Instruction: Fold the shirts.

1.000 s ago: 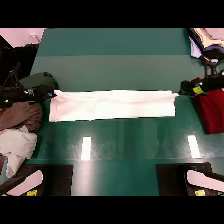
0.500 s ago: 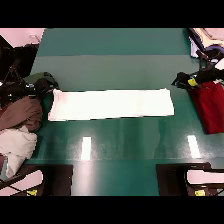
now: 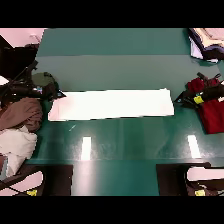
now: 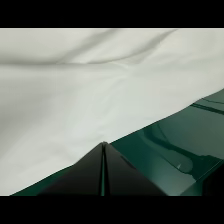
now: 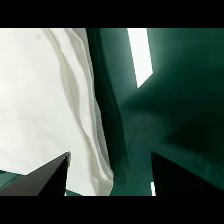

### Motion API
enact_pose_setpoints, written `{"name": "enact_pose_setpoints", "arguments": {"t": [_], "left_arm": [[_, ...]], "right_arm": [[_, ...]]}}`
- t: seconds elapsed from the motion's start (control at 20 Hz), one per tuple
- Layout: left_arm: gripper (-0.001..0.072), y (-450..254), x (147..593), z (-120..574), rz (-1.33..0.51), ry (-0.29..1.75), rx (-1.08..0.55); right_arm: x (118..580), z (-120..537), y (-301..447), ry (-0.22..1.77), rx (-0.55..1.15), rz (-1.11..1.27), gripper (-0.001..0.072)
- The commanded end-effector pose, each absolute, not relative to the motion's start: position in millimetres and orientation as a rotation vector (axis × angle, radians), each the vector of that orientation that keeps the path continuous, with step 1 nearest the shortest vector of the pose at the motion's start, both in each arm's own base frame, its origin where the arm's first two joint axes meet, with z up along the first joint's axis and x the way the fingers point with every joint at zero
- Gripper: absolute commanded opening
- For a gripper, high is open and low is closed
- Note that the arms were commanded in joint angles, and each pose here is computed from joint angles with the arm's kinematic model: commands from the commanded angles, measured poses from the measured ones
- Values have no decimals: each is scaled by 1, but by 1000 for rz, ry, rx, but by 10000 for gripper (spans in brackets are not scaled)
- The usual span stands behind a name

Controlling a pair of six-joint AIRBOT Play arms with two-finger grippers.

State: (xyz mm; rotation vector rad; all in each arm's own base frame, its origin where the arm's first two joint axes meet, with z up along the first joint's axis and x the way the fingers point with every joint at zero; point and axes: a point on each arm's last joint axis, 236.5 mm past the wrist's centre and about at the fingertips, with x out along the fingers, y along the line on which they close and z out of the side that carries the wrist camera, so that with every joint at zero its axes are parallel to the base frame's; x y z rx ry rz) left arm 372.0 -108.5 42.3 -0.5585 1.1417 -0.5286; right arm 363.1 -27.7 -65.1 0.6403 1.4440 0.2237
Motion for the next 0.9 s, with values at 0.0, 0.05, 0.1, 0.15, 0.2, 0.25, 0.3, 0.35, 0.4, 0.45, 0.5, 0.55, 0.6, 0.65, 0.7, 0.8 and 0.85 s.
{"name": "enact_pose_setpoints", "arguments": {"t": [0.0, 0.05, 0.1, 0.15, 0.2, 0.25, 0.3, 0.35, 0.4, 0.45, 0.5, 0.55, 0.6, 0.65, 0.7, 0.8, 0.85], "left_arm": [[24, -143, 368, 42, -588, 1143, -497], [24, -153, 367, 42, -607, 1141, -479], [25, -164, 364, 43, -626, 1144, -465], [24, -173, 361, 42, -642, 1148, -453], [24, -181, 359, 42, -648, 1154, -448], [25, -188, 356, 41, -651, 1160, -436], [24, -194, 354, 39, -652, 1168, -422], [24, -200, 352, 38, -655, 1174, -416], [24, -204, 352, 37, -639, 1175, -426], [24, -209, 354, 38, -631, 1169, -435], [23, -215, 355, 39, -630, 1154, -435], [23, -224, 356, 40, -639, 1138, -426], [23, -232, 357, 40, -649, 1128, -417], [23, -243, 357, 38, -671, 1138, -403], [23, -256, 358, 36, -697, 1153, -389], [23, -283, 370, 32, -732, 1173, -375], [23, -297, 379, 29, -750, 1179, -367]], "right_arm": [[367, -76, -3, 1416, 771, 349, 585], [371, -77, 5, 1408, 792, 377, 585], [375, -79, 13, 1398, 803, 399, 584], [380, -82, 19, 1391, 809, 403, 573], [383, -86, 23, 1391, 799, 403, 562], [385, -88, 29, 1391, 782, 406, 467], [388, -90, 32, 1382, 759, 412, 379], [389, -90, 37, 1377, 734, 429, 222], [390, -88, 42, 1375, 709, 455, 104], [390, -83, 44, 1373, 697, 474, 28], [391, -76, 44, 1365, 687, 486, 13], [391, -65, 45, 1352, 672, 501, 13], [393, -52, 44, 1332, 651, 514, 12], [395, -33, 41, 1304, 627, 529, 12], [398, -12, 39, 1274, 610, 539, 11], [403, 33, 40, 1222, 584, 547, 11], [405, 55, 41, 1197, 575, 546, 10]]}}
